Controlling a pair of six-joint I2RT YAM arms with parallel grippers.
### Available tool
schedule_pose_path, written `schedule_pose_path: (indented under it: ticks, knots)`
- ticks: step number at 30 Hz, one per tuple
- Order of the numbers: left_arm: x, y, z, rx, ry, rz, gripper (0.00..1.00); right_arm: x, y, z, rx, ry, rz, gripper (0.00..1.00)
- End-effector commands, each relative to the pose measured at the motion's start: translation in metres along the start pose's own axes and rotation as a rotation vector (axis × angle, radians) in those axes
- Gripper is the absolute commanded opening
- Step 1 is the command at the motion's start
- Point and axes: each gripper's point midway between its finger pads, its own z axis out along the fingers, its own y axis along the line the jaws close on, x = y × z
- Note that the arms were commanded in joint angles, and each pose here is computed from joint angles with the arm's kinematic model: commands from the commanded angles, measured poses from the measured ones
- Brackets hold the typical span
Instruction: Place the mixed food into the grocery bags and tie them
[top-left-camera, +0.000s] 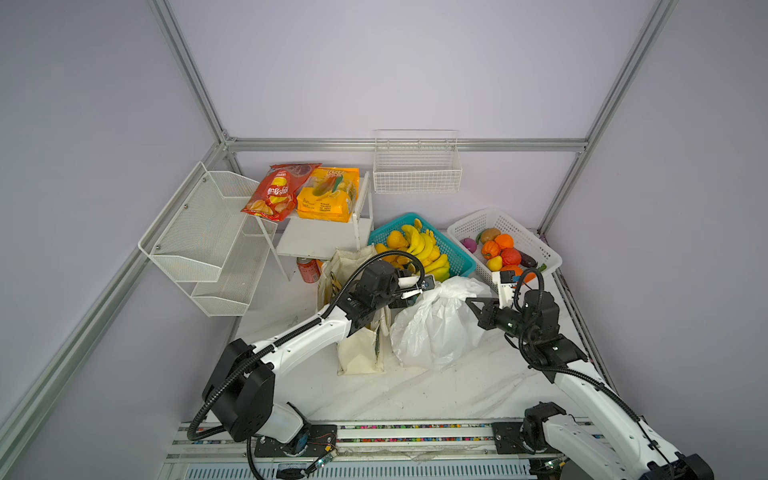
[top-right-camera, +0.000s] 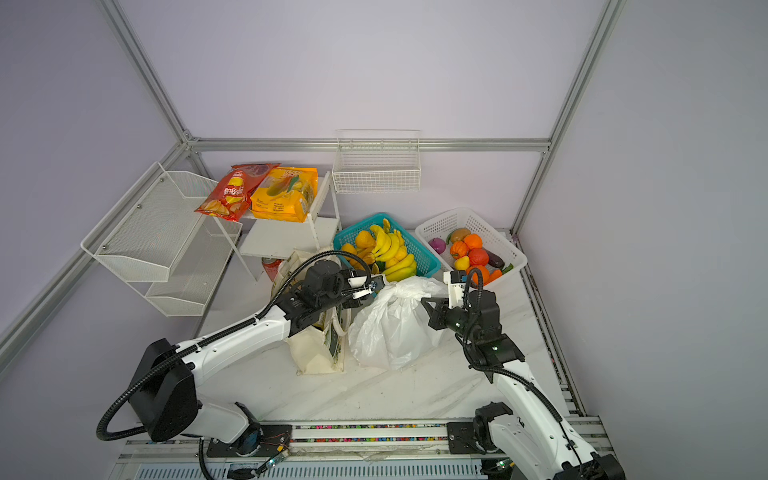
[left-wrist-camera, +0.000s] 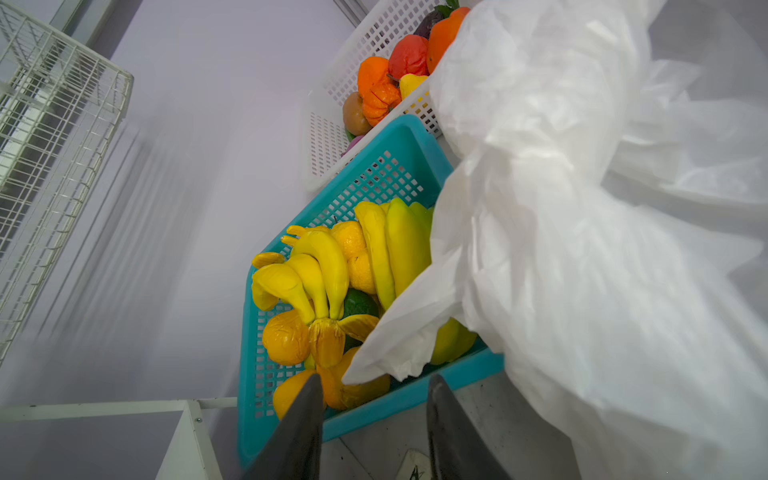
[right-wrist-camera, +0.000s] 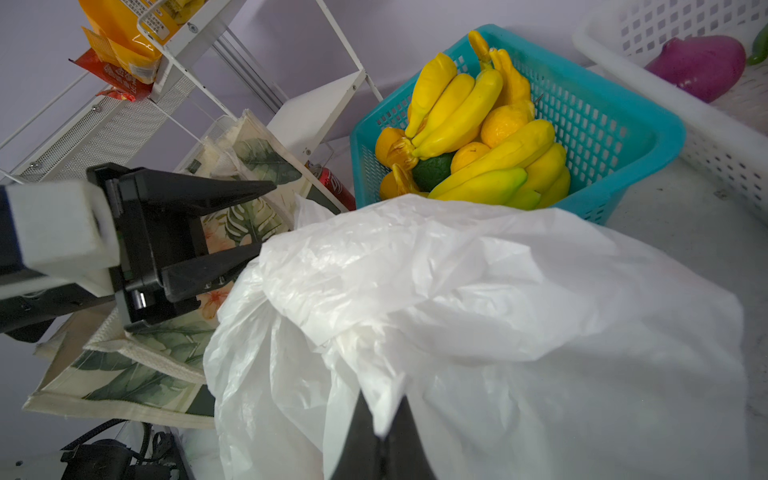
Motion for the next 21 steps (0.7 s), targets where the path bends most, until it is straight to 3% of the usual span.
schedule_pose_path:
  ticks: [1, 12, 21]
  knots:
    - [-0.018, 0.027, 0.002, -0.038, -0.013, 0.068, 0.44, -0.015, 0.009, -0.002, -0.032, -0.036, -0.037, 0.00]
    - [-0.024, 0.032, 0.023, 0.000, -0.023, 0.114, 0.61, -0.015, 0.012, -0.001, -0.046, -0.034, -0.045, 0.00]
    - [-0.026, 0.011, 0.031, 0.179, -0.044, 0.148, 0.56, -0.018, 0.012, -0.003, -0.034, -0.038, -0.060, 0.00]
